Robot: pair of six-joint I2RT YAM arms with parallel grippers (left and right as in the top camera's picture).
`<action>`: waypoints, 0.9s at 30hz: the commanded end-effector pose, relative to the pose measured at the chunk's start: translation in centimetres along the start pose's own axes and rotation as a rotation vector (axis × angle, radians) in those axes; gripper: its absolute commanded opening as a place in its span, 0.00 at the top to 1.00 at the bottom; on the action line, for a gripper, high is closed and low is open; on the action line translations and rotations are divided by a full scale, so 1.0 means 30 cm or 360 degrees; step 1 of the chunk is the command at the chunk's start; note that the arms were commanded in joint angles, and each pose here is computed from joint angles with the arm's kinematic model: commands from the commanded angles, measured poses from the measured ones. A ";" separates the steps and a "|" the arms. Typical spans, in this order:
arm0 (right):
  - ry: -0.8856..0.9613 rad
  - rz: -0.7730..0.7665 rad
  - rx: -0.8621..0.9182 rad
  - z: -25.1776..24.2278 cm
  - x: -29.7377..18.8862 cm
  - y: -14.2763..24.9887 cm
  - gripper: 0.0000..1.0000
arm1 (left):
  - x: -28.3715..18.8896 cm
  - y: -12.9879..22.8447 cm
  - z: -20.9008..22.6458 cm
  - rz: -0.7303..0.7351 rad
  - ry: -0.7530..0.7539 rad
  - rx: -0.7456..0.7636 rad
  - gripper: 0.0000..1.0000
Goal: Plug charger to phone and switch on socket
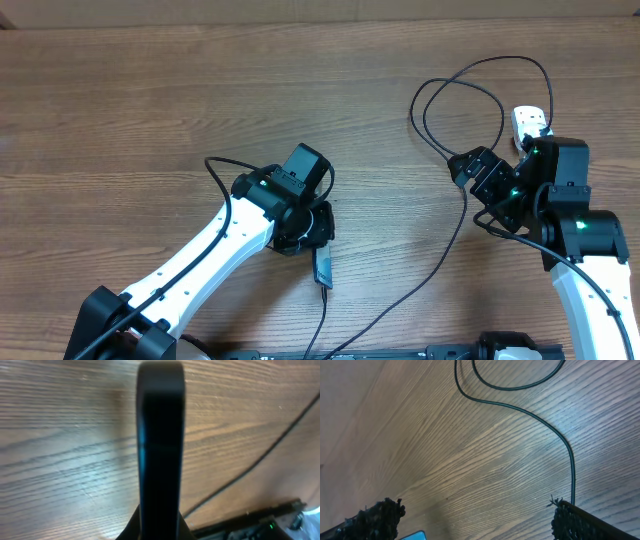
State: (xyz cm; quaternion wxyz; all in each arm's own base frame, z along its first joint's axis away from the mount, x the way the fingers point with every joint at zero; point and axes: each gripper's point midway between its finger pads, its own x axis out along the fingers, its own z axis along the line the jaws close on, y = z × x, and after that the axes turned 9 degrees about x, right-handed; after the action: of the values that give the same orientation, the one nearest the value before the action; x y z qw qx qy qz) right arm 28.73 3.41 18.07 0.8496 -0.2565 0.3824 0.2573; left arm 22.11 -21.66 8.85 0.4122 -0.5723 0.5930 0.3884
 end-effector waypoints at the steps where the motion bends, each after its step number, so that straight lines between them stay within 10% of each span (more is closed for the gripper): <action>1: -0.0020 -0.0051 -0.0029 0.019 -0.022 -0.022 0.00 | -0.013 -0.026 0.026 -0.0093 -0.0092 -0.0036 0.96; 27: -0.0019 -0.0050 -0.0028 0.019 -0.022 -0.022 0.00 | 0.144 -0.034 0.162 0.0034 -0.0410 -0.0161 0.96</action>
State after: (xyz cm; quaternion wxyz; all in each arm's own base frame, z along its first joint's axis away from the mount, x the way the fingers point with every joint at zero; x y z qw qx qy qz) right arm 28.73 3.41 18.06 0.8495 -0.2566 0.3825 0.2574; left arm 23.54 -18.76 3.81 0.4527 -0.5383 0.5234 0.4811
